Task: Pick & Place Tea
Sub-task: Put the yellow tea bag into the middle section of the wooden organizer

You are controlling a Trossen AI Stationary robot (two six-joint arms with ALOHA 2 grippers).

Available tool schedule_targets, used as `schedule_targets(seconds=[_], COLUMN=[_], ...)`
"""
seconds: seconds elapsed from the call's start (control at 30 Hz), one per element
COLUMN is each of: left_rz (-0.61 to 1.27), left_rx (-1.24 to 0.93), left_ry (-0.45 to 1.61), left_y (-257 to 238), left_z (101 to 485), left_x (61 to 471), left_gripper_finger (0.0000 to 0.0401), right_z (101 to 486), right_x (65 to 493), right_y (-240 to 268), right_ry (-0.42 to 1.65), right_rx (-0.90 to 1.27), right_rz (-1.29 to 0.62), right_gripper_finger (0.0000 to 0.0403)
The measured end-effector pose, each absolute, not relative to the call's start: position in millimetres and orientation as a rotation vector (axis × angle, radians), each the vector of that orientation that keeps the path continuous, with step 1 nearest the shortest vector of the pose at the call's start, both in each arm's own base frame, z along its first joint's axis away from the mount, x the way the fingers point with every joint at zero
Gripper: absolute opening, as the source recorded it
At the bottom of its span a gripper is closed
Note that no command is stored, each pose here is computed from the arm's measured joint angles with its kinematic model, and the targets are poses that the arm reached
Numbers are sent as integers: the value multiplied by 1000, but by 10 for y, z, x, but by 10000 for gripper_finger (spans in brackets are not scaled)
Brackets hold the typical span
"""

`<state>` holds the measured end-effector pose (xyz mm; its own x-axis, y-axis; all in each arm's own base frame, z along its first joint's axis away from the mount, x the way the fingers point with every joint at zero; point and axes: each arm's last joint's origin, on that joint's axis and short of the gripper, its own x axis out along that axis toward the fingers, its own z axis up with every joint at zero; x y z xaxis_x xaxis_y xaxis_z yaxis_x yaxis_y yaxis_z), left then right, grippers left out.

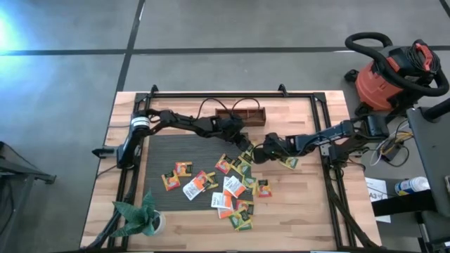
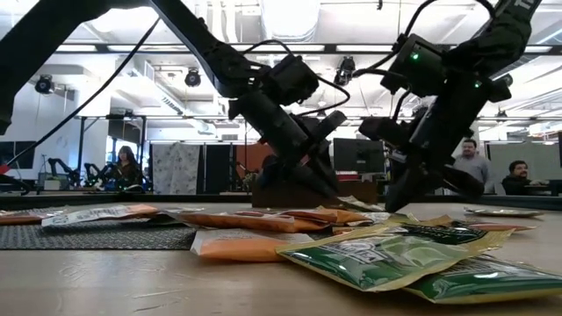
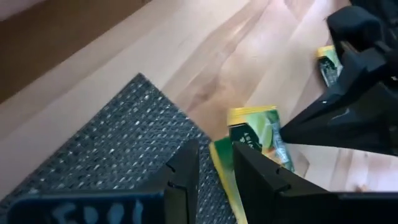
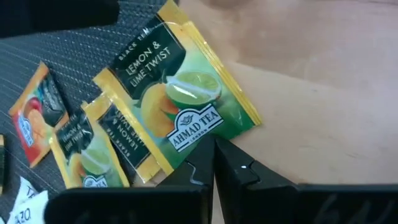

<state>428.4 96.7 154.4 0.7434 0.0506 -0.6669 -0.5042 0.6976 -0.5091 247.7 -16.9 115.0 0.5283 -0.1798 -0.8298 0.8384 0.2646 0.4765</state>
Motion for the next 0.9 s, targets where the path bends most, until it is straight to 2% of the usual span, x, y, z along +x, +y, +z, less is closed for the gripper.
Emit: schedule_targets(seconds=[0.9], left_rz=[253], left_rx=[-824], left_ry=[674], left_y=[861], left_z=[1400], left_x=[4330], left_gripper_finger=[92], right_z=[1119], right_x=[2516], right_y=[-194], right_ry=[714], right_rx=[1105], right_rz=[-769], right_gripper_finger=[9])
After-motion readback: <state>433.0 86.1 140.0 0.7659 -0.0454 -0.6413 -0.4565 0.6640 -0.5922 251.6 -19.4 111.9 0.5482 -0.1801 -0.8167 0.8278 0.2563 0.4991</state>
